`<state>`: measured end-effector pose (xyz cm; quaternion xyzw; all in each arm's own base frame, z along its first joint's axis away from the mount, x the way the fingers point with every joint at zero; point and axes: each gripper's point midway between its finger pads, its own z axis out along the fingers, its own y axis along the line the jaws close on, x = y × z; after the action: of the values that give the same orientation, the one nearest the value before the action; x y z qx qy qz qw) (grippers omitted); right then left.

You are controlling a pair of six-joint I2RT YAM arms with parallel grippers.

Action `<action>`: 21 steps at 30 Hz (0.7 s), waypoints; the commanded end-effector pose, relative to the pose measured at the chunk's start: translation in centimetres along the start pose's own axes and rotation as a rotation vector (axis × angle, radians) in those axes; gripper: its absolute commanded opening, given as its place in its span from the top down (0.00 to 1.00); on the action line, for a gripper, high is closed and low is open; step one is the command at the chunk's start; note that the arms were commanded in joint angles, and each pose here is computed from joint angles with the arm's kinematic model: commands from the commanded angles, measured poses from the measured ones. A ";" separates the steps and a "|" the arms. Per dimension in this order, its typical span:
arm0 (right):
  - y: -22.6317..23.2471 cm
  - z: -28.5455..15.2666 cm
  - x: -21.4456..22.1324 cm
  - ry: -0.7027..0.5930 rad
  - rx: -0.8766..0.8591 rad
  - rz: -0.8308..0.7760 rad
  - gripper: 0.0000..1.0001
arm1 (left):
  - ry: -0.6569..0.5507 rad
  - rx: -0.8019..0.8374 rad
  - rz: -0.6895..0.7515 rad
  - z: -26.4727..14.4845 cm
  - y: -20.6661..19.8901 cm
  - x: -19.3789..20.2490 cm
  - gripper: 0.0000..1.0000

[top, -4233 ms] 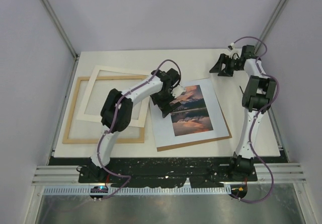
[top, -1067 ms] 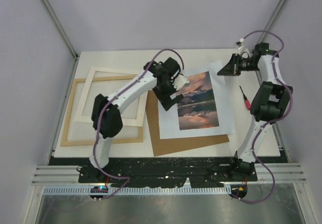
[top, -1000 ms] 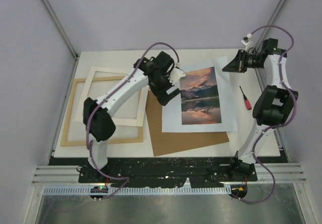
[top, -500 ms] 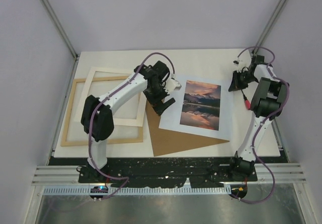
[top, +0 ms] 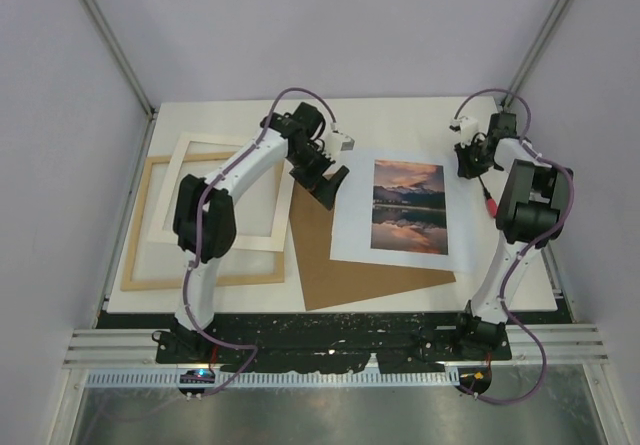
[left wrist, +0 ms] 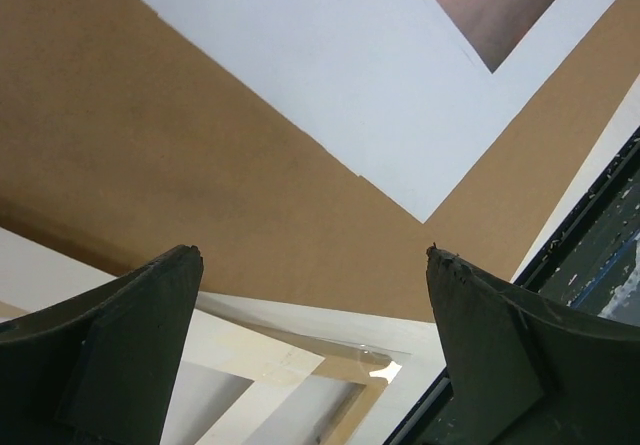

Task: Take the photo out of the frame
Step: Place the photo in the photo frame.

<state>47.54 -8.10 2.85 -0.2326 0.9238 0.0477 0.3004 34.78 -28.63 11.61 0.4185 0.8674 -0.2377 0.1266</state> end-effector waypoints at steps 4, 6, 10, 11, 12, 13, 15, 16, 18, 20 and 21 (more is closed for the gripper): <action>0.0 -0.8 -5.7 -0.139 0.146 -0.222 0.92 | 0.014 0.027 0.009 1.3 -1.4 0.8 0.00; 0.1 -0.5 -6.5 -0.148 0.184 -0.261 0.92 | 0.040 0.015 0.008 1.9 -1.2 1.4 0.00; 0.0 -0.3 -8.0 -0.166 0.236 -0.296 0.92 | 0.066 0.016 0.032 2.4 -1.9 1.8 0.00; -0.2 -0.1 -8.0 -0.151 0.255 -0.308 0.92 | 0.074 0.019 0.039 2.5 -2.1 2.0 0.00; -0.4 0.0 -8.1 -0.149 0.271 -0.327 0.92 | 0.083 0.019 0.050 2.6 -2.4 2.2 0.00; -0.8 0.0 -7.9 -0.136 0.294 -0.332 0.92 | 0.090 0.016 0.065 2.7 -2.6 2.4 0.00; -1.5 0.1 -7.9 -0.127 0.330 -0.354 0.89 | 0.103 0.013 0.097 2.9 -3.1 2.9 0.00; -1.8 0.1 -7.6 -0.110 0.343 -0.363 0.88 | 0.111 0.009 0.107 2.9 -3.2 3.2 0.00; -2.0 -0.2 -7.5 -0.105 0.358 -0.362 0.86 | 0.115 0.012 0.123 3.0 -3.7 3.5 0.00; -1.8 -1.0 -7.7 -0.114 0.363 -0.365 0.85 | 0.113 0.009 0.125 2.8 -3.7 3.7 0.00; -1.6 -1.0 -7.3 -0.109 0.359 -0.364 0.82 | 0.114 0.011 0.125 2.8 -3.8 3.8 0.00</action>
<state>52.65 -5.66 5.02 -0.3369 0.8599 -0.1159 0.3656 29.34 -29.36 6.60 0.4673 0.8573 -0.2096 0.0523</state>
